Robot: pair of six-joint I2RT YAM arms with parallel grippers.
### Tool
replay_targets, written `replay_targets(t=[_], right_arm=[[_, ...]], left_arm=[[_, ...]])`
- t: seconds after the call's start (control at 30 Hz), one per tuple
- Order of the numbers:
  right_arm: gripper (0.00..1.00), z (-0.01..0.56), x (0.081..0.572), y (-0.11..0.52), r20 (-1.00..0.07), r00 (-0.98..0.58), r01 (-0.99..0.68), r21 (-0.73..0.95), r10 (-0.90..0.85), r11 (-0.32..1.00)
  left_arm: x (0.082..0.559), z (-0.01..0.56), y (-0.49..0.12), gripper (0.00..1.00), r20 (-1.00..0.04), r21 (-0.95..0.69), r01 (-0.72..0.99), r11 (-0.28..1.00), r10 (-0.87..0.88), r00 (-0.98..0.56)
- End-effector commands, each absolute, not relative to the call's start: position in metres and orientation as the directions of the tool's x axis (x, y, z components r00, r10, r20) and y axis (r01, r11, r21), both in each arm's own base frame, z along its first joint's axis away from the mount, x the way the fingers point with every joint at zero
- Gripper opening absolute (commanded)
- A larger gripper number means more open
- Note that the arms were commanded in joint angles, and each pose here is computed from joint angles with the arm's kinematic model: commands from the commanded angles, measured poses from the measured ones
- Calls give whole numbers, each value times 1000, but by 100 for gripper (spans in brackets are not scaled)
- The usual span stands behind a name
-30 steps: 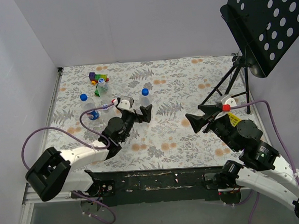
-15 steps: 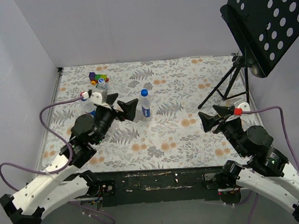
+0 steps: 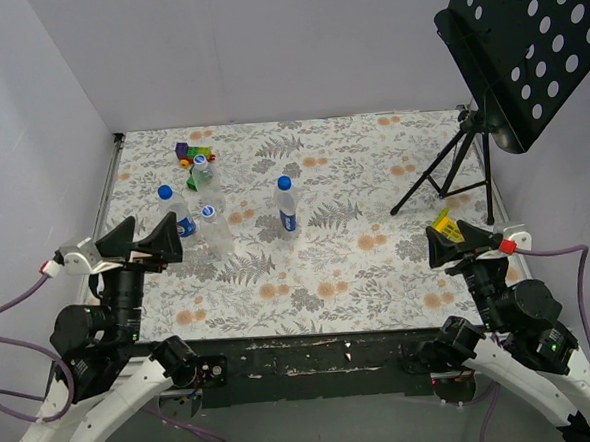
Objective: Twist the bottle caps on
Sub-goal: Reset both arms
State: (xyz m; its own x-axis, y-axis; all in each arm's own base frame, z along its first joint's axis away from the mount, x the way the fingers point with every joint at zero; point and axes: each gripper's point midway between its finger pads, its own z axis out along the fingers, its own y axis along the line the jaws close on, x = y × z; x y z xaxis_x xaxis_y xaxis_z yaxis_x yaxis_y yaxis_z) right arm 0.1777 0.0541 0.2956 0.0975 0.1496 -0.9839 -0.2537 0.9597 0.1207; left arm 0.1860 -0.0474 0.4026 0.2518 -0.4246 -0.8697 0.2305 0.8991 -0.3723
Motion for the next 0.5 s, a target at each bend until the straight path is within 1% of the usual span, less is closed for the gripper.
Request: replay_targets(t=[0.0, 0.27, 0.47], right_arm=[[72, 293, 176, 35, -973, 139, -185, 158, 185, 970], [72, 282, 176, 27, -955, 179, -158, 210, 237, 965], [73, 276, 173, 26, -949, 177, -168, 234, 263, 958]], left_arm=[[183, 372, -17, 98, -896, -373, 84, 924, -382, 227], [159, 366, 18, 98, -830, -482, 57, 874, -476, 291], [159, 354, 19, 98, -828, -491, 52, 870, -484, 284]])
